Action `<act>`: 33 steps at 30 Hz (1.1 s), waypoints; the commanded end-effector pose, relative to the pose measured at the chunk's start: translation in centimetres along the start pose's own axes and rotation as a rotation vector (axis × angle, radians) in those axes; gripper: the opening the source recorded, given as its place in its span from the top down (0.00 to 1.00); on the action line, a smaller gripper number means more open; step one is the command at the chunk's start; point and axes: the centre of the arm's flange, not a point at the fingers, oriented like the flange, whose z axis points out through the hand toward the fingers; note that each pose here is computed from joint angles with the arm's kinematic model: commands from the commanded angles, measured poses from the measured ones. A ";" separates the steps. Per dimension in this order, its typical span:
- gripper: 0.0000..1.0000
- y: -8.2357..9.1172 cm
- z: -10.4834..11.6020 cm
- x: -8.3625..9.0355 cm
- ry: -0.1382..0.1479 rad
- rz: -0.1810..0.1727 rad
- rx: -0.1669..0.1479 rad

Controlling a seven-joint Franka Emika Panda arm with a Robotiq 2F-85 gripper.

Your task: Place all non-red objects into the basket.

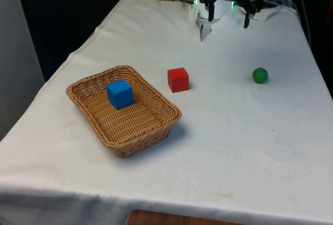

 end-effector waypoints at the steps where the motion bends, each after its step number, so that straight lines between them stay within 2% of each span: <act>1: 0.00 -0.5 0.1 -0.2 0.009 -0.005 0.000; 6: 0.00 -1.7 0.7 -0.8 0.012 -0.031 0.002; 7: 0.00 -1.5 0.5 -0.8 0.003 -0.031 0.003; 8: 0.00 -2.0 0.8 -1.0 0.012 -0.036 0.003; 14: 0.00 -3.5 1.8 -1.8 0.015 -0.071 0.005; 15: 0.00 -3.2 1.6 -1.6 0.007 -0.067 0.003; 16: 0.00 -3.8 1.9 -1.9 0.017 -0.077 0.006; 20: 0.00 -4.9 2.6 -2.6 0.017 -0.102 0.007; 22: 0.00 -5.3 3.0 -2.9 0.018 -0.112 0.010; 23: 0.00 -4.9 2.8 -2.7 0.009 -0.106 0.004; 24: 0.00 -5.4 3.1 -3.0 0.018 -0.115 0.010; 31: 0.00 -6.9 5.0 -4.4 0.023 -0.153 0.022; 32: 0.00 -6.6 4.9 -4.3 0.019 -0.150 0.011; 33: 0.00 -7.0 5.2 -4.6 0.024 -0.157 0.023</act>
